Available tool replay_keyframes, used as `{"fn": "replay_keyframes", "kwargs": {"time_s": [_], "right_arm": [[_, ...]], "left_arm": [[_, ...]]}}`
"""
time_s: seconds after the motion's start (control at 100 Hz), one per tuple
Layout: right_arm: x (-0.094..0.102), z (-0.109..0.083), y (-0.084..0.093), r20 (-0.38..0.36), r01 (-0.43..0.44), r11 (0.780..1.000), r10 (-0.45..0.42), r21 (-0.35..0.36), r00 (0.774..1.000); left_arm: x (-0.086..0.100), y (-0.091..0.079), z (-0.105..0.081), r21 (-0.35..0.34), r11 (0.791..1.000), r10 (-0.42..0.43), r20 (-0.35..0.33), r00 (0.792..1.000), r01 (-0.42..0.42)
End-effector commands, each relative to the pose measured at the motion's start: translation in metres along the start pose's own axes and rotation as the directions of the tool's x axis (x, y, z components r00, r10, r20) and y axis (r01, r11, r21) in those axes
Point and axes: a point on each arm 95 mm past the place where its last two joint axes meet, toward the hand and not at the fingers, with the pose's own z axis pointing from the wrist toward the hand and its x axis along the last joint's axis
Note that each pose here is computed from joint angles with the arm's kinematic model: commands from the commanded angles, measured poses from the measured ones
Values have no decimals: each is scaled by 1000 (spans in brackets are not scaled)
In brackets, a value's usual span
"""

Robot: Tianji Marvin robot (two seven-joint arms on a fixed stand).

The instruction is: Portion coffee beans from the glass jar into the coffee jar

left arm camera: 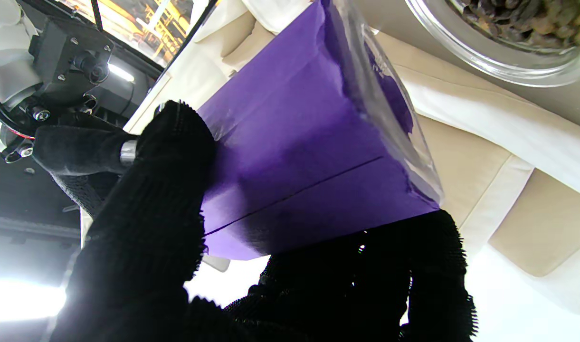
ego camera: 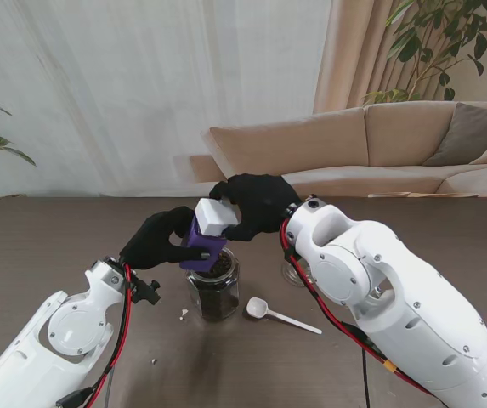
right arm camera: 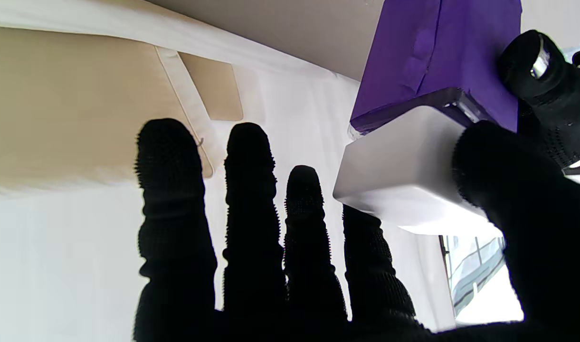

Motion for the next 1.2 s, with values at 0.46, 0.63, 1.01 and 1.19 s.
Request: {"fn": "replay_keyframes", "kwargs": {"time_s": [0.46, 0.63, 1.01, 1.19], "right_arm": [[-1, -12, 19, 10, -42, 998, 43, -37, 999], [6, -6, 20, 94, -13, 998, 19, -61, 995], [24, -2, 12, 158, 46, 998, -53, 52, 986], [26, -7, 12, 108, 38, 996, -46, 78, 993]], "left_arm": [[3, 3, 3, -17, 1000, -3, 0, 1000, 3], [3, 3, 4, -25, 1000, 1, -4, 1000, -1], [4, 4, 3, -23, 1000, 0, -3, 1000, -1], [5, 2, 1, -20, 1000, 5, -3, 1000, -5]]}}
